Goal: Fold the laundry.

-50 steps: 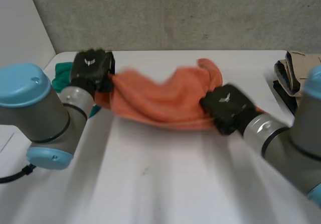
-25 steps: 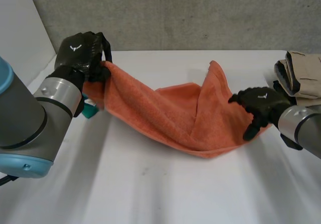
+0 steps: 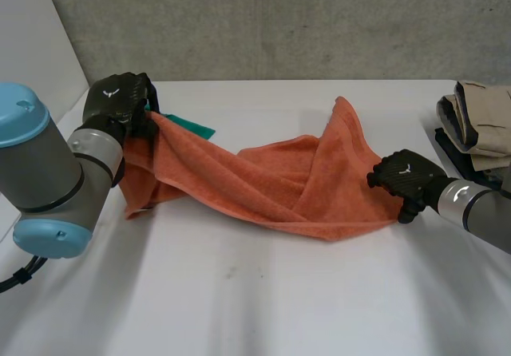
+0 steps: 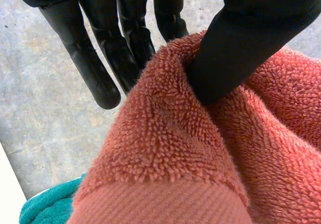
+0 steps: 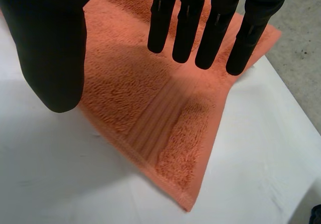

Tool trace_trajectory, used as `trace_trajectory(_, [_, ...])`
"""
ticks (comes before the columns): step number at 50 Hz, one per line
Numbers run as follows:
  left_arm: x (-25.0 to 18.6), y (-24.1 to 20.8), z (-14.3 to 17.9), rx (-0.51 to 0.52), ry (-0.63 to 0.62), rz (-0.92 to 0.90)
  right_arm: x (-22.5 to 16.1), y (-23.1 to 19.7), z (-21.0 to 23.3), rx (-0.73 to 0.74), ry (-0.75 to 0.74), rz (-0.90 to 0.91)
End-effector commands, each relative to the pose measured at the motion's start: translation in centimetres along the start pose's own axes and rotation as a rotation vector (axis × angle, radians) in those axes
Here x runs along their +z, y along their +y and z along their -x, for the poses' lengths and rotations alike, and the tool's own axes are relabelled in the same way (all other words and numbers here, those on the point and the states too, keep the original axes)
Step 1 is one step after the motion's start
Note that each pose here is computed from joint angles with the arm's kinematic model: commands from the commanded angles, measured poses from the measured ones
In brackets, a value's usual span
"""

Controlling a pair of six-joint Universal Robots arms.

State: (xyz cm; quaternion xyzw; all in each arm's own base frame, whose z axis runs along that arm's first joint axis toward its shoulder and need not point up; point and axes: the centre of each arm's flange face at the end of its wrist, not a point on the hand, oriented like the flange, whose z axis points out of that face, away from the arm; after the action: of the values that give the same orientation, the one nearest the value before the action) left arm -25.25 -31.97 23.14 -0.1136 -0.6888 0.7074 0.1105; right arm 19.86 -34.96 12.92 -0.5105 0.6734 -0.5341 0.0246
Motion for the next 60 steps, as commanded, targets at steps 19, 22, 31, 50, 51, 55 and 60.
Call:
trace_trajectory(19, [2.2, 1.4, 2.1, 0.001, -0.057, 0.023, 2.1, 1.1, -0.5, -0.008, 0.017, -0.009])
trace_trajectory(22, [2.2, 1.5, 2.1, 0.001, -0.057, 0.027, 2.3, 1.1, -0.7, -0.013, 0.035, -0.021])
trace_trajectory(31, [2.2, 1.7, 2.5, 0.000, -0.066, 0.034, 3.1, 1.1, -1.6, 0.040, 0.087, -0.065])
trace_trajectory(50, [2.5, 1.8, 3.8, 0.000, -0.099, 0.038, 0.7, -3.2, -5.1, 0.207, 0.202, -0.118])
trace_trajectory(51, [2.5, 1.8, 3.8, 0.000, -0.097, 0.038, 0.6, -2.8, -4.3, 0.237, 0.161, -0.089])
trace_trajectory(55, [2.5, 1.9, 3.7, 0.000, -0.096, 0.040, 0.3, -2.3, -3.2, 0.269, 0.102, -0.034])
trace_trajectory(60, [2.5, 1.9, 3.8, 0.000, -0.099, 0.041, 0.3, -1.2, -1.9, 0.248, 0.054, 0.019])
